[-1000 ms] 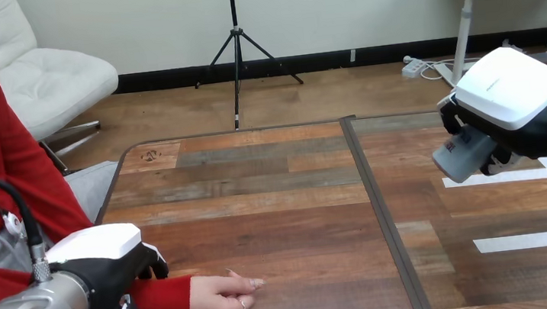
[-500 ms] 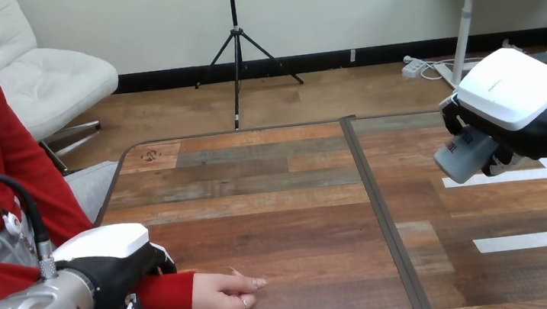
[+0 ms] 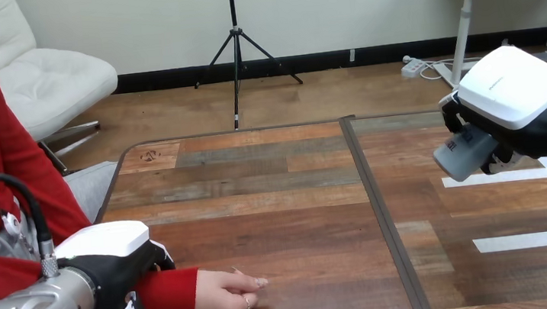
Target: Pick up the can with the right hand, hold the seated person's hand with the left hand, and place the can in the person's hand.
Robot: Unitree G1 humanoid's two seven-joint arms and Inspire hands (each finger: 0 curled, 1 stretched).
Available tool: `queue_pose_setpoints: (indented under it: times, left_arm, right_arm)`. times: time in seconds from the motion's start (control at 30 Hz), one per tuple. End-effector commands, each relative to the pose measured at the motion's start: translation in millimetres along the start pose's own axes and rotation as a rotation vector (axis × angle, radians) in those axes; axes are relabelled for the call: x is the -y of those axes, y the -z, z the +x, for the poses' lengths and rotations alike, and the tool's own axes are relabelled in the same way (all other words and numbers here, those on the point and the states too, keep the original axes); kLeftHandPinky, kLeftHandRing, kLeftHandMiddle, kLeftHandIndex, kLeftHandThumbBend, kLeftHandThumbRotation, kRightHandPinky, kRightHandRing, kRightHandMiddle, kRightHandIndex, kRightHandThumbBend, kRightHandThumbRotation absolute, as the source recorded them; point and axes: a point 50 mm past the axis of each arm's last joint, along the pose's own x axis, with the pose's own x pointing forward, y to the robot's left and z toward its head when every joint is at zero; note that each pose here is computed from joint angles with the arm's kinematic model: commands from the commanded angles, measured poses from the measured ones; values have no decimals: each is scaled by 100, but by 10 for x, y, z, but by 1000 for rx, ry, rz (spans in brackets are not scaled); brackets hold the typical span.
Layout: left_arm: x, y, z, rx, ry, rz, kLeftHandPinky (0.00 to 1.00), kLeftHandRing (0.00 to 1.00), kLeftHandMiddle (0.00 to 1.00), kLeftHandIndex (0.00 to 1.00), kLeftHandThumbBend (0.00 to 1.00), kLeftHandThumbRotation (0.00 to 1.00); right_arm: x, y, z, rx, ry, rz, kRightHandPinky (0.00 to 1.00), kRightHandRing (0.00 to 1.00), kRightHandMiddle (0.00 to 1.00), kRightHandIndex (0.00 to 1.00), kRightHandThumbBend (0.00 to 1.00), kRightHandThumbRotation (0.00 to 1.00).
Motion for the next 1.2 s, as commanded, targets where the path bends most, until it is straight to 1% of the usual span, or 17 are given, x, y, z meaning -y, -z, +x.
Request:
queue_pose_setpoints:
  times: [0.0, 0.17, 0.37, 0.47, 0.57, 0.6, 0.77, 0.97, 1.17]
  left_arm:
    - [-166, 3, 9, -13, -91, 32, 79, 79, 78, 77, 84, 7]
    - [-151, 1, 34, -25, -125, 28, 76, 77, 76, 75, 81, 6]
    - [-129, 0, 66, -35, -143, 21, 68, 70, 71, 72, 79, 2]
    - [-118, 1, 77, -42, -144, 16, 62, 66, 67, 69, 79, 1]
    - [-105, 4, 91, -51, -138, 11, 52, 60, 63, 66, 80, 0]
    - [-101, 5, 95, -54, -136, 10, 50, 59, 62, 66, 80, 0]
    - [-85, 13, 115, -70, -125, 14, 45, 55, 59, 65, 80, 0]
    - [-67, 28, 137, -80, -118, 4, 36, 46, 53, 59, 78, 0]
    - [-55, 40, 157, -73, -115, -19, 30, 39, 48, 56, 77, 0]
  right_arm:
    - [293, 162, 108, -44, 100, -34, 38, 46, 51, 46, 75, 0]
    - [292, 158, 111, -45, 100, -26, 39, 46, 51, 46, 74, 0]
    - [292, 154, 114, -44, 97, -27, 39, 46, 51, 46, 75, 0]
    - [294, 153, 114, -41, 97, -27, 39, 46, 51, 46, 75, 0]
    - [292, 148, 115, -38, 97, -28, 39, 46, 50, 46, 75, 0]
    - [292, 148, 115, -37, 97, -29, 39, 46, 50, 46, 75, 0]
    - [296, 142, 118, -34, 99, -26, 39, 46, 50, 46, 76, 0]
    - [303, 136, 126, -35, 102, -19, 40, 46, 50, 47, 77, 0]
    - [309, 127, 126, -30, 117, -11, 40, 47, 50, 47, 77, 0]
